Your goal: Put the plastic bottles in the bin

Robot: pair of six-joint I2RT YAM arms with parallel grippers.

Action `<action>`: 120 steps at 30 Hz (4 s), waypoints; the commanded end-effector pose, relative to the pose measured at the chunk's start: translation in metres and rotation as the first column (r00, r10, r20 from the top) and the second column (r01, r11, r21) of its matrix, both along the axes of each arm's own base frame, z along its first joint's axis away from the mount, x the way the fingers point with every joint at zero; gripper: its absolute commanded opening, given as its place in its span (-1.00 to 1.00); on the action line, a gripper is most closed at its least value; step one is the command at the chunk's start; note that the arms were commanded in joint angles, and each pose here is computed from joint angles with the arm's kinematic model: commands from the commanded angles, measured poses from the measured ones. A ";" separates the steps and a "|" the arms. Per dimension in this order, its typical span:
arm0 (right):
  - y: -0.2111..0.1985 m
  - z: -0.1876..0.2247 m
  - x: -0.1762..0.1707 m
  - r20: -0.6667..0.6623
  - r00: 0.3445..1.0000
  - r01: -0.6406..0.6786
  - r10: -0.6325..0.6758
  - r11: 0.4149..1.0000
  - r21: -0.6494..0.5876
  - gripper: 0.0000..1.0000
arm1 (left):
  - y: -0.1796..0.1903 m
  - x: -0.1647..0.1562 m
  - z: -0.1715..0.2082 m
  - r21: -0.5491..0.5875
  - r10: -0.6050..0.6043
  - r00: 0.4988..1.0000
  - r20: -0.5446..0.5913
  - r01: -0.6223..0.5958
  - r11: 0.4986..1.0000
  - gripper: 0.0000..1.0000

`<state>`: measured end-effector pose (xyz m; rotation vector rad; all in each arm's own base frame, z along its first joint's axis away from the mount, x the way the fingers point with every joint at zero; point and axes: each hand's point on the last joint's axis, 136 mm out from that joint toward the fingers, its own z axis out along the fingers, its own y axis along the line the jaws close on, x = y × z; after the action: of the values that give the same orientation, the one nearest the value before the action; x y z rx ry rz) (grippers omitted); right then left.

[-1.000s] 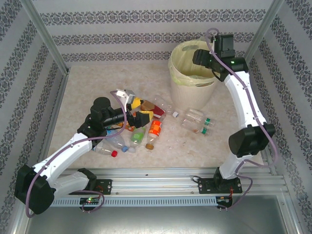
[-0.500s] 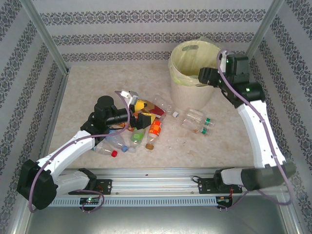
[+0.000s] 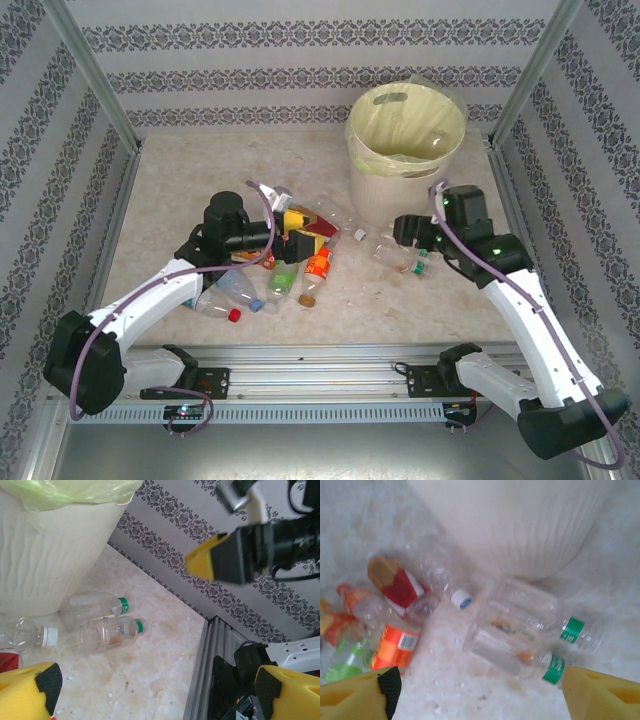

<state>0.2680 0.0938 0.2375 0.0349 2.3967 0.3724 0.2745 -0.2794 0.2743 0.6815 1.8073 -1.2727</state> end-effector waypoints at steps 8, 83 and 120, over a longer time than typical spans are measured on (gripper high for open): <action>0.020 -0.064 -0.011 -0.080 0.991 -0.119 0.106 0.976 -0.184 0.75 | -0.004 -0.002 0.006 0.055 -0.049 0.999 -0.008 0.050 0.997 1.00; 0.051 -0.155 0.031 -0.339 0.902 -0.415 0.269 0.757 -0.504 0.26 | -0.003 0.000 0.006 0.035 -0.036 0.999 0.011 0.035 0.999 1.00; 0.054 0.157 0.052 0.344 0.931 -0.174 0.125 0.978 0.117 0.24 | 0.034 0.008 0.045 -0.113 0.198 0.963 0.184 -0.179 0.977 1.00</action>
<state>0.3126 0.1460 0.3637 -0.1557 2.1034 0.5143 0.2797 -0.2540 0.3037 0.5640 1.6712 -1.1563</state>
